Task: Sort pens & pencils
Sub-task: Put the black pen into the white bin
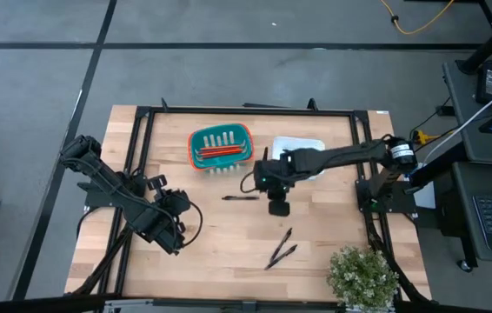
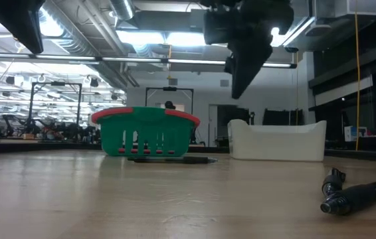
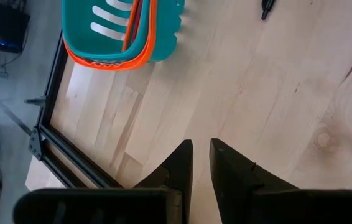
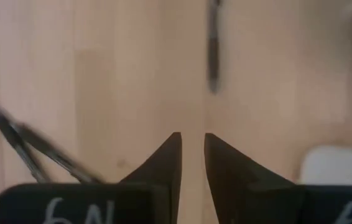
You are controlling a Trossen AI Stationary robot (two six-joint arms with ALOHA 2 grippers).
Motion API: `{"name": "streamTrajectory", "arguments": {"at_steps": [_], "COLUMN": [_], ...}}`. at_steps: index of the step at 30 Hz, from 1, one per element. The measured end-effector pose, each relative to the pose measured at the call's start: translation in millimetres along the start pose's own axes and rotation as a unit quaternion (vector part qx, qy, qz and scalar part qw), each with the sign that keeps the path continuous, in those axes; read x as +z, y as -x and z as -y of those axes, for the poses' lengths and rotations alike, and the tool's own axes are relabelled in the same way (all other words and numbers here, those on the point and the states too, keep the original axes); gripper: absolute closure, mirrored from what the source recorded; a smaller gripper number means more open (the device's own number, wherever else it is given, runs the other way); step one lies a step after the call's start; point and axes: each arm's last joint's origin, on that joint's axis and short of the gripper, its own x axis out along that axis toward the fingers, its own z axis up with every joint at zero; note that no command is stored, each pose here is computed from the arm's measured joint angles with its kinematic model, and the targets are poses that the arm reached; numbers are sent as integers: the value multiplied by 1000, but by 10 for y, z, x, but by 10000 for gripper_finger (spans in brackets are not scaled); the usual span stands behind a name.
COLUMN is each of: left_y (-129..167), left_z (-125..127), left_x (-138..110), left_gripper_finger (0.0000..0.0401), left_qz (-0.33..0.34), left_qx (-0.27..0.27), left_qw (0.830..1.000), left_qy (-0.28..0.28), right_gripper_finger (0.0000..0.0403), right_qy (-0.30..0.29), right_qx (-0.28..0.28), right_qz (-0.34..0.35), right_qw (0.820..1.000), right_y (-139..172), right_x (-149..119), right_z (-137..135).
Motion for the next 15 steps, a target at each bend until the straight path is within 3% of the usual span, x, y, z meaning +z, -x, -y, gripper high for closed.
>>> {"name": "streamTrajectory", "arguments": {"at_steps": [7,15], "left_y": [0,0], "left_z": [3,3], "left_x": [1,2], "left_gripper_finger": [351,351], "left_qz": [1,0], "left_qx": [-1,-1], "left_qw": [1000,1000], "left_qy": [2,1], "right_gripper_finger": [331,317], "right_qy": [14,19], "right_qx": [52,106], "right_qz": [0,-11], "right_qw": [999,994], "right_y": [-307,-719], "right_x": [86,198], "right_z": [-72,87]}}
